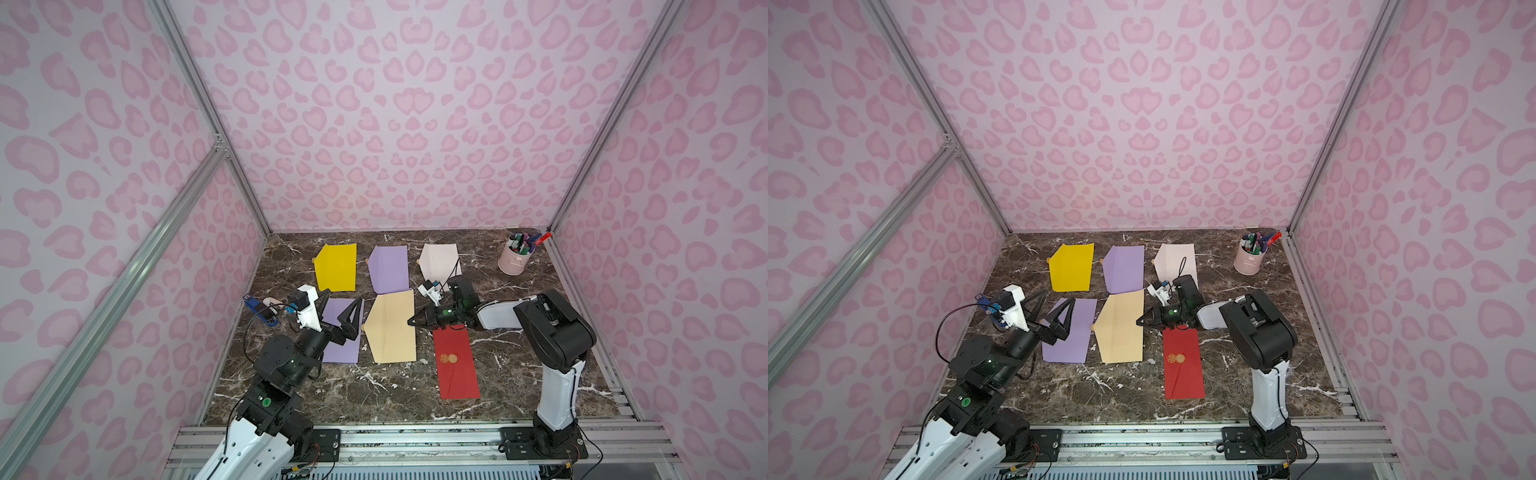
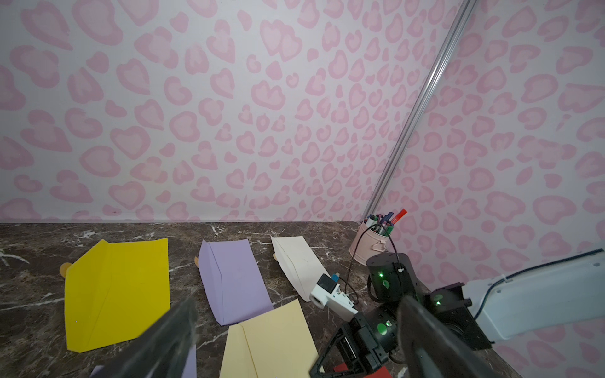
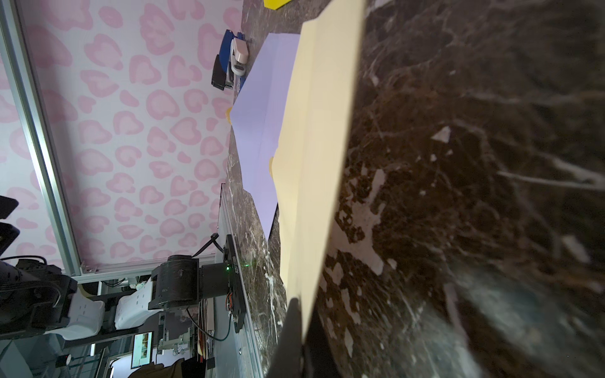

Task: Open the envelope
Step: Place the envelope at the center of the board.

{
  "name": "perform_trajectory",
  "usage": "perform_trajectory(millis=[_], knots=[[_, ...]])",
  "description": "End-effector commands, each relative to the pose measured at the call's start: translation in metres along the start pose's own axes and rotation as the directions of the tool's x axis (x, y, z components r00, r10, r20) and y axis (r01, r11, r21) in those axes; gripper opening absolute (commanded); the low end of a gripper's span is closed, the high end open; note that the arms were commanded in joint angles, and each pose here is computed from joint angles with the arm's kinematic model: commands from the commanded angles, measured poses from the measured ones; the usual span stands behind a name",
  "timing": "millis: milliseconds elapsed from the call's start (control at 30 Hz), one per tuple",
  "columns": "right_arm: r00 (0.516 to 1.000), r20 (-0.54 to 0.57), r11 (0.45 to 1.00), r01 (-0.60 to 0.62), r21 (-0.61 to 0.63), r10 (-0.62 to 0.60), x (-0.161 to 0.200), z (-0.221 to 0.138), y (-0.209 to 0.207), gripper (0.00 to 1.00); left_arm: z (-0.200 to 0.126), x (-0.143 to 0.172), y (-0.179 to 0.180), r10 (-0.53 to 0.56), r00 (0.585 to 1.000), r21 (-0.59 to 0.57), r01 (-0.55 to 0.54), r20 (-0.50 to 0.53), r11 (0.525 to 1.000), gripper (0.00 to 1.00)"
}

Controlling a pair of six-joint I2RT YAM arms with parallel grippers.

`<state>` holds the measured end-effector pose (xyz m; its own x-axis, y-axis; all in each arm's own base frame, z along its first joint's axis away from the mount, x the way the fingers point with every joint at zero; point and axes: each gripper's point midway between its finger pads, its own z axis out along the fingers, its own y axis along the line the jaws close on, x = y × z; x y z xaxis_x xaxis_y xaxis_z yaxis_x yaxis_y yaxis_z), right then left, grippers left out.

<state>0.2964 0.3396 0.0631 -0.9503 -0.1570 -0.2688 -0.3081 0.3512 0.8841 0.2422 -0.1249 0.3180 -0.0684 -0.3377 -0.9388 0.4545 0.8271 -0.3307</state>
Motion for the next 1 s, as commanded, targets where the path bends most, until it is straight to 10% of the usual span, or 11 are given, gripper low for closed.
perform_trajectory(millis=[0, 967], knots=[[1.0, 0.008, 1.0, 0.016, -0.003, -0.016, -0.004, 0.002, 0.001, 0.0, -0.001, -0.005, -0.001, 0.014, 1.0, 0.001, -0.014, 0.022, 1.0, 0.96], [0.999, 0.018, 0.994, -0.028, 0.103, 0.026, -0.005, -0.006, -0.022, 0.45, 0.0, -0.004, -0.002, 0.016, 1.0, 0.008, -0.016, 0.023, 1.0, 0.97]])
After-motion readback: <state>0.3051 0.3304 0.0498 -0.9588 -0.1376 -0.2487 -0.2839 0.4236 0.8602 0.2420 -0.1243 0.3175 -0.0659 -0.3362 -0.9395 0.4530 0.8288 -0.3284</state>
